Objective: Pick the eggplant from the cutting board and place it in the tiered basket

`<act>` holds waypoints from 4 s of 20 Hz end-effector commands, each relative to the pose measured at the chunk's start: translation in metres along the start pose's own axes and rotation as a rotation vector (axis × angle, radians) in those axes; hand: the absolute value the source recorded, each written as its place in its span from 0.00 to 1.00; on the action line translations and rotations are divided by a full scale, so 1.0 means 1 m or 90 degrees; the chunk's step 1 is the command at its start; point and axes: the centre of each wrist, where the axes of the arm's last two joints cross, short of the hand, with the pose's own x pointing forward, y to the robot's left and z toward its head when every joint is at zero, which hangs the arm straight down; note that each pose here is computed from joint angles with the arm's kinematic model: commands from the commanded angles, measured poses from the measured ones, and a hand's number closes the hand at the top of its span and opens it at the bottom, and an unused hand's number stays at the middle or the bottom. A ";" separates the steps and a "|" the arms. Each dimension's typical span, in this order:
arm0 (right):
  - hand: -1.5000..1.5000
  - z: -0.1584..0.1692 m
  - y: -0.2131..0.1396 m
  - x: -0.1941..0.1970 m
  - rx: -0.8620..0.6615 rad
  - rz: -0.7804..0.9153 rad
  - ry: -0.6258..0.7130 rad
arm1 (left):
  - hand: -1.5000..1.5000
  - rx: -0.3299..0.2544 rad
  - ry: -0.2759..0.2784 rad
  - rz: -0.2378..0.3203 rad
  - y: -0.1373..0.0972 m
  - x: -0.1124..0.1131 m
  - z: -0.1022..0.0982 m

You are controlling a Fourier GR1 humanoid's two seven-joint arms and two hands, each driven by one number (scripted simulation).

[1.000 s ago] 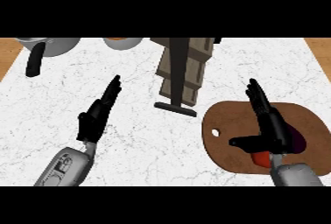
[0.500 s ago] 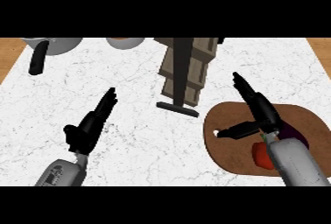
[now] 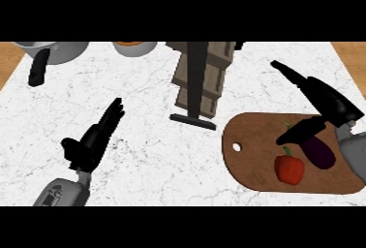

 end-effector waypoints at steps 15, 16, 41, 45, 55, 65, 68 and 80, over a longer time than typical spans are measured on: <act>0.00 0.045 -0.018 0.112 0.264 0.435 0.223 | 0.50 -0.001 -0.003 0.001 0.008 -0.009 0.001; 0.00 0.042 -0.010 0.098 0.263 0.418 0.234 | 0.50 -0.009 0.010 -0.003 0.005 -0.024 0.012; 0.00 0.033 0.022 -0.002 0.202 0.446 0.368 | 0.50 0.001 -0.007 0.010 -0.003 0.006 -0.018; 0.00 0.045 0.047 -0.030 0.215 0.448 0.382 | 0.50 -0.007 -0.003 -0.003 -0.015 -0.014 0.007; 0.00 0.044 0.068 -0.042 0.219 0.427 0.371 | 0.50 0.003 -0.008 -0.001 0.005 -0.006 -0.002; 1.00 0.024 0.052 -0.063 0.169 0.370 0.258 | 0.50 -0.010 -0.011 0.003 0.010 -0.009 0.004; 1.00 0.013 0.059 -0.055 0.177 0.385 0.246 | 0.50 -0.010 0.004 -0.001 0.005 0.014 0.003; 1.00 0.085 -0.083 -0.025 -0.066 0.274 0.385 | 0.50 0.014 0.009 0.009 0.000 -0.009 0.010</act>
